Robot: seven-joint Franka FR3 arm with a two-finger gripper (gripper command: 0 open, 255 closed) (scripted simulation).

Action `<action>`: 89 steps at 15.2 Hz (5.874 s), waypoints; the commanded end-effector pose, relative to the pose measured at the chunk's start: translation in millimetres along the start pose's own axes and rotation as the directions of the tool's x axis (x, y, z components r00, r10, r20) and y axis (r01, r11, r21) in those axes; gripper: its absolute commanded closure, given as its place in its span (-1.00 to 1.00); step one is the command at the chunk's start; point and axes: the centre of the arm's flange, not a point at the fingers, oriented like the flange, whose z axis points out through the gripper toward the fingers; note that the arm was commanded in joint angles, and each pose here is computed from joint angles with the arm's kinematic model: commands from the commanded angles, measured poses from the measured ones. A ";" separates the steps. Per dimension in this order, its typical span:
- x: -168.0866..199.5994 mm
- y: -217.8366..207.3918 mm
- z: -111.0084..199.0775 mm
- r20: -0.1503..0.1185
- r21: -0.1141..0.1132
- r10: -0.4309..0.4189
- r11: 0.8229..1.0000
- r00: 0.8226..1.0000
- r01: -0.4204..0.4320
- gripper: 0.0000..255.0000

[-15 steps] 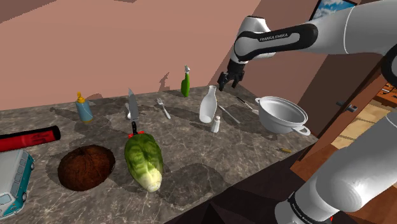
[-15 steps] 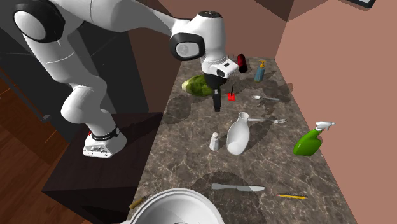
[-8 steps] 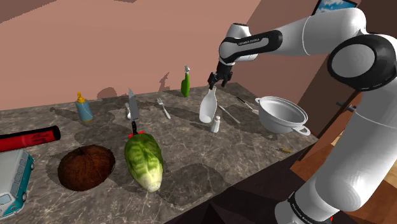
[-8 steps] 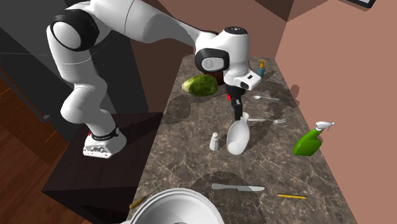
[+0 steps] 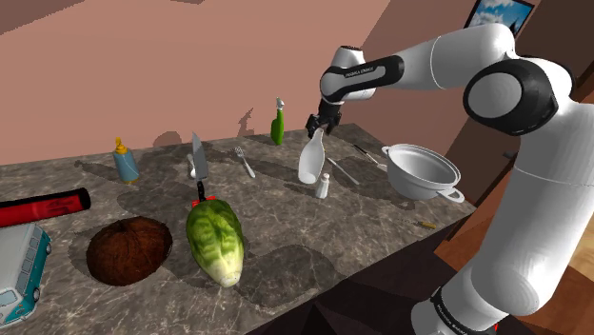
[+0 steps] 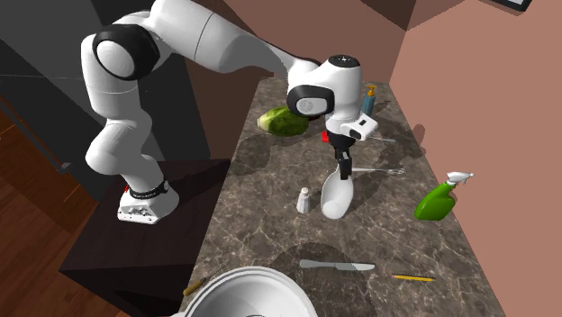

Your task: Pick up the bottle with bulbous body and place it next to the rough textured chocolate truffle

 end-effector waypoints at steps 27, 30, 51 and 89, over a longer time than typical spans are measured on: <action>6.1 0.0 -28.4 -0.001 0.000 0.000 1.000 1.000 0.000 1.00; 8.6 0.1 -44.0 -0.001 0.000 0.000 1.000 1.000 0.000 1.00; 25.5 0.9 -153.6 -0.001 0.000 0.000 1.000 1.000 0.000 1.00; -124.1 -332.0 -230.7 -0.001 0.000 0.000 1.000 1.000 0.000 1.00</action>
